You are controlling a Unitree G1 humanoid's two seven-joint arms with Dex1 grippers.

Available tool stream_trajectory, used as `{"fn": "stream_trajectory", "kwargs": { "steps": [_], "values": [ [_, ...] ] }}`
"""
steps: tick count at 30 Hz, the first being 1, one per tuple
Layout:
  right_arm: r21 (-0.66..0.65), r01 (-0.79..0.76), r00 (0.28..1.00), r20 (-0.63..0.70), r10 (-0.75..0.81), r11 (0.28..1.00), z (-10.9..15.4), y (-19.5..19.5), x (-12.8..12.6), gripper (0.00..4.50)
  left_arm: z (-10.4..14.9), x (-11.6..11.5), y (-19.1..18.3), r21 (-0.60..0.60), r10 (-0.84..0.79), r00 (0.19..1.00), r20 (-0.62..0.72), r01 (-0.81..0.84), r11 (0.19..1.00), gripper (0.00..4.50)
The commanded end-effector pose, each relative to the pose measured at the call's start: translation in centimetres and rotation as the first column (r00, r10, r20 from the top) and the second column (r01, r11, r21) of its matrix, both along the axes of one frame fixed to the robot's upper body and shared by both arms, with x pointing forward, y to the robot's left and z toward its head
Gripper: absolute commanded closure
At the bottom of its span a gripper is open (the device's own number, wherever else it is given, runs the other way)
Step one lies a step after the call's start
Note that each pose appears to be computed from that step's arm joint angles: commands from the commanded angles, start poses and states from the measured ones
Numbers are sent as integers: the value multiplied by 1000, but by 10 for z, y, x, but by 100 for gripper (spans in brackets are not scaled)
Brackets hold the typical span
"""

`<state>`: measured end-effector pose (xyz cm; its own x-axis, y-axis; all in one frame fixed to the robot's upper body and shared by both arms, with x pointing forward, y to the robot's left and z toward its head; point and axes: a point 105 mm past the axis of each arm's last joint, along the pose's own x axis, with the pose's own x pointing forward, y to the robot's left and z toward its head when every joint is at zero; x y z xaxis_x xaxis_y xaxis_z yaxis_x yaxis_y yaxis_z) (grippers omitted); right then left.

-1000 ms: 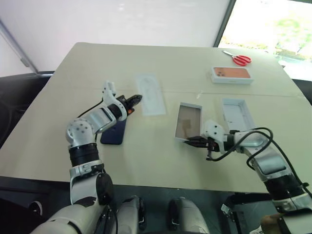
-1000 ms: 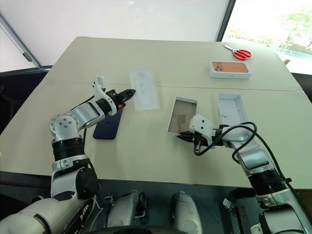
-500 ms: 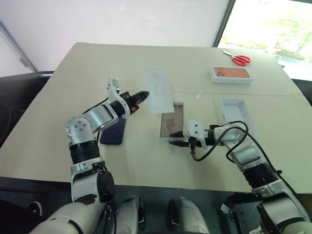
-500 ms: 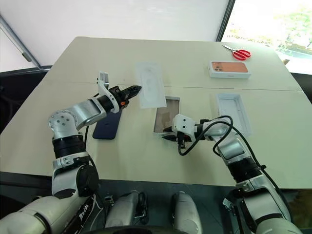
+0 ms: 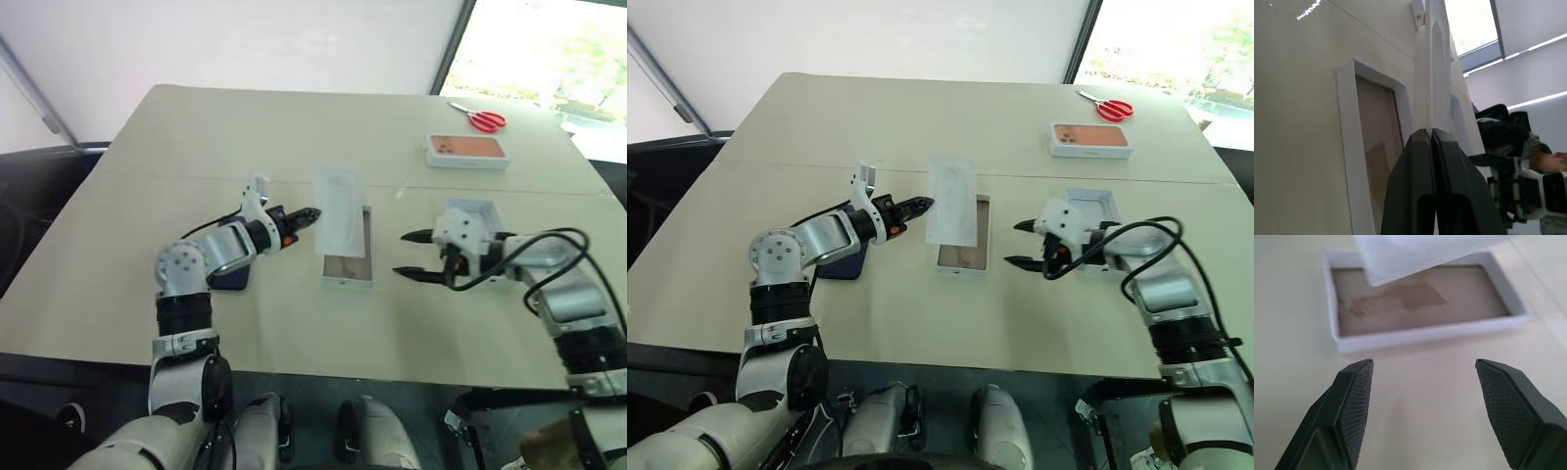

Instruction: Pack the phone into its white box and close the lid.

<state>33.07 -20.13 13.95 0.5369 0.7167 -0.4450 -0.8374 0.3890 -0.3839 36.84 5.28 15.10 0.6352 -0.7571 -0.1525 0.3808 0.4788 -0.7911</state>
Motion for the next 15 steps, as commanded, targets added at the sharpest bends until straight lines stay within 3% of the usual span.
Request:
{"fn": "stream_trajectory", "kwargs": {
  "steps": [1, 5, 13, 14, 15],
  "values": [
    [24, 39, 997, 73, -41, 999, 9, -6, 6, 103, 0, 4, -9, 14, -16, 1000, 11, 16, 1000, 450],
    [98, 59, 991, 111, -70, 993, 17, 1, 10, 103, -10, 3, -20, 47, -50, 999, -13, 51, 998, 450],
    [98, 72, 986, 142, -86, 993, 16, 1, 14, 103, -16, 0, -24, 59, -57, 998, -29, 58, 997, 450],
    [105, 71, 986, 146, -86, 992, 17, 2, 14, 96, -15, 0, -24, 50, -61, 998, -32, 63, 997, 388],
    [110, 69, 985, 147, -85, 992, 18, 3, 15, 96, -16, 0, -24, 57, -61, 998, -33, 63, 996, 356]
  ]
}}
